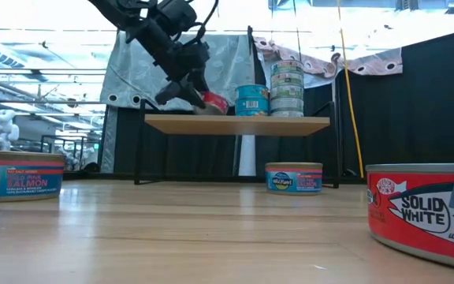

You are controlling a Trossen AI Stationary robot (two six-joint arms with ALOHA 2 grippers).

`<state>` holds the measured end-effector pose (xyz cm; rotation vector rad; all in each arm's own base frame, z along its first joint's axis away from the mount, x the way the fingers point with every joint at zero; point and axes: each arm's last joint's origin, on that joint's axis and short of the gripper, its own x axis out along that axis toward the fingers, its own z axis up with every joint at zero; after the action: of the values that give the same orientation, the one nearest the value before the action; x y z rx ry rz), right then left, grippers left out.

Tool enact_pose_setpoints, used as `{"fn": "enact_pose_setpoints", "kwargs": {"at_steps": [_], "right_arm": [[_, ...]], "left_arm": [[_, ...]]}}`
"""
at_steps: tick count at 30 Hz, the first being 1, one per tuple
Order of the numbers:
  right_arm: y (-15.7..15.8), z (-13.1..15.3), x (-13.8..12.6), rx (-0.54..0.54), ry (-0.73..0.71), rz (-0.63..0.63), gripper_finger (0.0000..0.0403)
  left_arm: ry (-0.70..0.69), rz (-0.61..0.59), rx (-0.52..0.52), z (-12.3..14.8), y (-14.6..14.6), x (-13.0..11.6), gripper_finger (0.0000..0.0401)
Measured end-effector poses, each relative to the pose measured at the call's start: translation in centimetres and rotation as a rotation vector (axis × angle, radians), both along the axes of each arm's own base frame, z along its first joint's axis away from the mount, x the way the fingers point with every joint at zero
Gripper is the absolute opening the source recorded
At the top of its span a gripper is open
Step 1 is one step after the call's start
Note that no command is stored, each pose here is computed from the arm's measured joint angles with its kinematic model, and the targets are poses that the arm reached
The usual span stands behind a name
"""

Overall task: Stack canned seafood by type on shelf
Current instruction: Put the red tuna can on the shelf

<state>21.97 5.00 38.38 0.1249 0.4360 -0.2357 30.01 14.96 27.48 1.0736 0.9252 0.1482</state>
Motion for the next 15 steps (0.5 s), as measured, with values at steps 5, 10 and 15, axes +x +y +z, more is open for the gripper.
{"fn": "enact_pose_setpoints", "kwargs": {"at_steps": [5,10,15], "right_arm": [[-0.01,0.01,-0.01,0.000,0.000,0.000,0.0315],[0.00,0.01,-0.01,0.000,0.000,0.001,0.0315],[0.01,0.01,-0.01,0.000,0.000,0.001,0.0315]], "left_arm": [[-0.013,0.016,0.022,-0.04,0.19,0.29,0.0147],[-0.011,0.032,0.017,-0.40,0.32,0.47,0.0164],[-0.062,0.053,-0.024,-0.34,0.35,0.66,0.0217]]}}
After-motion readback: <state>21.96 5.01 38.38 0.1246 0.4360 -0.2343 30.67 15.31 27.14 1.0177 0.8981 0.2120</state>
